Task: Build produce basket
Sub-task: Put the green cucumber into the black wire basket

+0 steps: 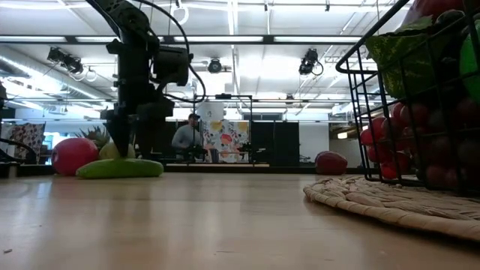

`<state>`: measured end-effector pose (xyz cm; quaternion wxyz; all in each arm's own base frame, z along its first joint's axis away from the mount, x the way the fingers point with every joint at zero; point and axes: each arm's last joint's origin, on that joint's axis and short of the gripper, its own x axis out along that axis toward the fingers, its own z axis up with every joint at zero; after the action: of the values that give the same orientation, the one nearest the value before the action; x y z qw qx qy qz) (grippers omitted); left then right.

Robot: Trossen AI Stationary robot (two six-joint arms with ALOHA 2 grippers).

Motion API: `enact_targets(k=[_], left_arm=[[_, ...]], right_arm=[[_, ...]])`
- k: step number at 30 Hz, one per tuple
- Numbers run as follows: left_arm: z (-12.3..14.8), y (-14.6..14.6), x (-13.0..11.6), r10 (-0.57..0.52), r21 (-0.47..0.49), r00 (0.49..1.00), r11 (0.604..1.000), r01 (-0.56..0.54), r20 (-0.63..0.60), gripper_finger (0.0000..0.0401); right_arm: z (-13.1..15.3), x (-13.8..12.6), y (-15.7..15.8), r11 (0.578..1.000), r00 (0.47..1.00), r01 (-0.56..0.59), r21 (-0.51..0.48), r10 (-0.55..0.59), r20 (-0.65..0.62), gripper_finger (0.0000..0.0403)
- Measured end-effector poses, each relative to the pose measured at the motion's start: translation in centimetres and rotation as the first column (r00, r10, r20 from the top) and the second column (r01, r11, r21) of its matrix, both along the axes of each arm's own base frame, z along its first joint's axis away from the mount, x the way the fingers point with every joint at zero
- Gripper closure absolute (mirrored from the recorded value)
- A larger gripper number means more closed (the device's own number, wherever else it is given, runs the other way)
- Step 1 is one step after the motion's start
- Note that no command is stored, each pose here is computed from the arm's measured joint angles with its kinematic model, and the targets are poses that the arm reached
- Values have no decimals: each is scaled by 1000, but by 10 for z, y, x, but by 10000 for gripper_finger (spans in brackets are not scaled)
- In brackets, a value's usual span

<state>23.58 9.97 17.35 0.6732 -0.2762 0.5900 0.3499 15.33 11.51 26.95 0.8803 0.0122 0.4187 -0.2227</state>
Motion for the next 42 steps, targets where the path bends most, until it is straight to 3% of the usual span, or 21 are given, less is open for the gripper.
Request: enact_targets(k=[11, 18, 33, 37, 42], left_arm=[[-47, -13, -22, -72, -3, 997, 997, 72, 36, 1], [-45, -17, -15, -78, 41, 996, 996, 77, 42, 1], [-45, -16, -15, -1, 35, 998, 999, -1, 60, 2], [-45, -22, -12, -28, 39, 997, 999, 26, 66, 24], [-45, -28, -9, -49, 45, 996, 998, 46, 81, 89]], right_arm=[[0, 0, 0, 999, 999, -33, -26, 33, -15, 386], [1, 0, 0, 998, 999, -42, -49, 42, -8, 386], [1, 1, 0, 996, 998, -61, -59, 61, -11, 386], [1, 1, 0, 995, 998, -67, -68, 67, -11, 386], [2, 2, 1, 992, 996, -88, -89, 88, -1, 386]])
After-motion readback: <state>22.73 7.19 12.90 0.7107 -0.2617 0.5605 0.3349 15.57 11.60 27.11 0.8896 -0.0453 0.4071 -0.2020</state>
